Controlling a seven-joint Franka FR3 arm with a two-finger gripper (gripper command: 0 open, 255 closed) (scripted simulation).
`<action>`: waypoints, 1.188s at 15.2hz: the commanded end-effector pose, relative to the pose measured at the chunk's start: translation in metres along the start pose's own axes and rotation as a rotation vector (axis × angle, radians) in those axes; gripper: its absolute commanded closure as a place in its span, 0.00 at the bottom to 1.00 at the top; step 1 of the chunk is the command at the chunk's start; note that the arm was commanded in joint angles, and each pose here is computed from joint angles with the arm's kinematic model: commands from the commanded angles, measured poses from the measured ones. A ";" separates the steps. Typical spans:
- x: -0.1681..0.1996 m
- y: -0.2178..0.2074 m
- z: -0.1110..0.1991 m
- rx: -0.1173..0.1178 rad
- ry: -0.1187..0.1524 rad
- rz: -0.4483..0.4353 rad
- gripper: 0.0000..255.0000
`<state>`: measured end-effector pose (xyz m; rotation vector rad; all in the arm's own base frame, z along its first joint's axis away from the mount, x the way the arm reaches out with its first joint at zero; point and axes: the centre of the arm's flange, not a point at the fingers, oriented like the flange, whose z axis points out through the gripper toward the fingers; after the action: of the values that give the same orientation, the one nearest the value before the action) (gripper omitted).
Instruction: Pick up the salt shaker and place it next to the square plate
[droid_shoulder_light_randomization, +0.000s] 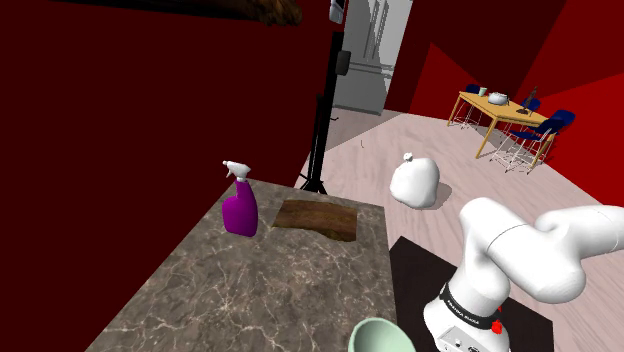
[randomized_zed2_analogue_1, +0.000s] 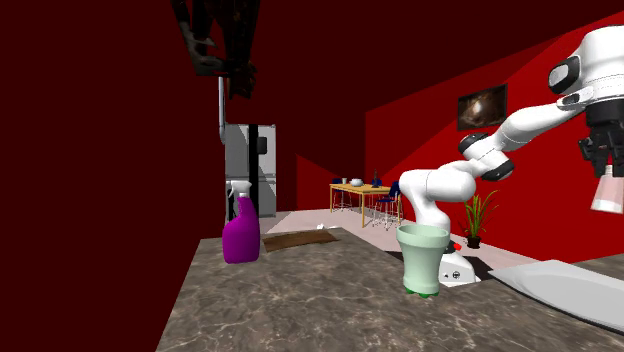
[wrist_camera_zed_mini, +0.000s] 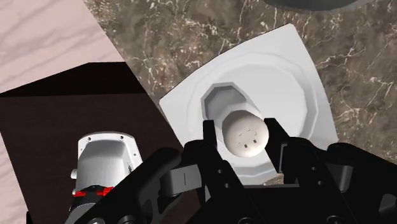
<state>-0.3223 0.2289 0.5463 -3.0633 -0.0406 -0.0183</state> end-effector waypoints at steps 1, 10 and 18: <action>-0.027 0.005 0.001 -0.001 0.000 0.001 1.00; -0.144 0.024 -0.002 -0.001 0.000 0.001 1.00; -0.170 0.031 0.029 -0.001 0.000 0.001 1.00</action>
<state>-0.4907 0.1957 0.5186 -3.0645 -0.0398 -0.0183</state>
